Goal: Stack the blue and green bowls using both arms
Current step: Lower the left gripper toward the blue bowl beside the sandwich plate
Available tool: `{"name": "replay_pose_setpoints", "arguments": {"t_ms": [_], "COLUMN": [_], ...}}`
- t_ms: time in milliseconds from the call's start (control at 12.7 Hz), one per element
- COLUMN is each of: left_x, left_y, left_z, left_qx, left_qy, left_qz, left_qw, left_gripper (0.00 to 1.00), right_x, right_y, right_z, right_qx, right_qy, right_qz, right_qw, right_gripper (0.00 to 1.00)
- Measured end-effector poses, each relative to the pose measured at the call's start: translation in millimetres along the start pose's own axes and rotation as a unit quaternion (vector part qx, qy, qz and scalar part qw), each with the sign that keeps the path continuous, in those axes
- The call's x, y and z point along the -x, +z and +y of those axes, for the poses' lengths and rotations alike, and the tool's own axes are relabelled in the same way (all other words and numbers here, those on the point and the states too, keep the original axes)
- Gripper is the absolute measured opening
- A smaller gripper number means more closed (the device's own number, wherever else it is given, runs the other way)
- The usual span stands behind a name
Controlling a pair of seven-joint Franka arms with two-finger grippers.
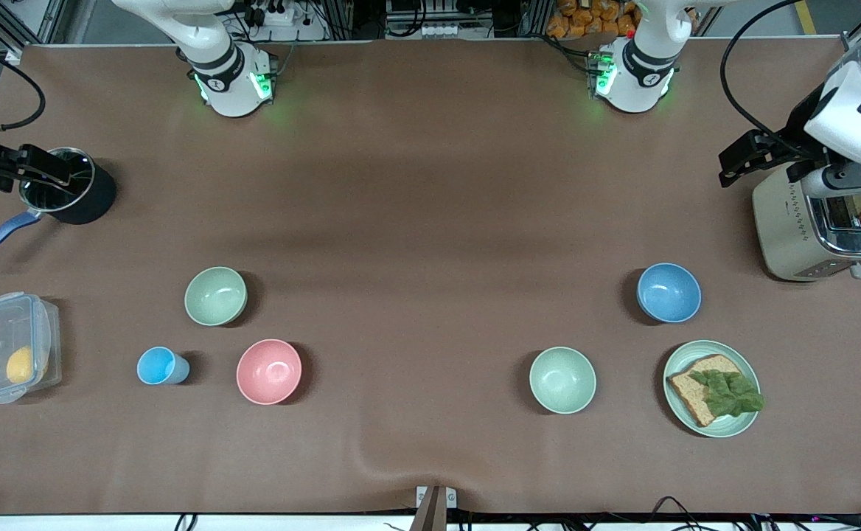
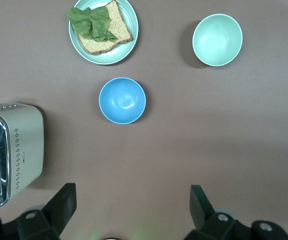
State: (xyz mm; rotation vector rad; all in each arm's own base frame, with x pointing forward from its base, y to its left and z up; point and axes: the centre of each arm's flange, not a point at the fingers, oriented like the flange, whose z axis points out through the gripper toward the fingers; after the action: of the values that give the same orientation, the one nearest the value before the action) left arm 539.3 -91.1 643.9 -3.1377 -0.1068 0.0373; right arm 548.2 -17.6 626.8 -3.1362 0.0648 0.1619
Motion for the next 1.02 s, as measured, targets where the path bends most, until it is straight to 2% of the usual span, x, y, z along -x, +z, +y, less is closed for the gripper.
{"name": "replay_pose_setpoints", "arguments": {"t_ms": [236, 394, 552, 788, 945, 1024], "left_x": [1, 0, -5, -30, -44, -48], "left_y": [0, -3, 10, 82, 142, 174], "left_z": [-1, -8, -28, -71, -84, -93], "left_qx": [-0.002, -0.019, -0.032, -0.034, -0.033, -0.033], "left_qy": [-0.001, -0.004, -0.013, -0.032, -0.038, -0.044], "left_qz": [-0.003, 0.002, -0.015, -0.071, -0.074, -0.064], "left_qw": [1.000, 1.000, 0.999, 0.996, 0.996, 0.996], "left_gripper": [1.00, 1.00, 1.00, 1.00, 1.00, 1.00], "right_x": [0, 1, 1, 1, 1, 1], "right_y": [0, 0, 0, 0, 0, 1], "right_z": [2, 4, 5, 5, 5, 5], "right_qx": [0.000, 0.000, 0.000, 0.000, 0.000, 0.000], "right_qy": [0.002, 0.003, 0.004, 0.004, 0.004, 0.004], "right_qz": [-0.002, -0.002, -0.003, -0.003, -0.003, -0.003], "right_qw": [1.000, 1.000, 1.000, 1.000, 1.000, 1.000], "right_gripper": [1.00, 1.00, 1.00, 1.00, 1.00, 1.00]}}
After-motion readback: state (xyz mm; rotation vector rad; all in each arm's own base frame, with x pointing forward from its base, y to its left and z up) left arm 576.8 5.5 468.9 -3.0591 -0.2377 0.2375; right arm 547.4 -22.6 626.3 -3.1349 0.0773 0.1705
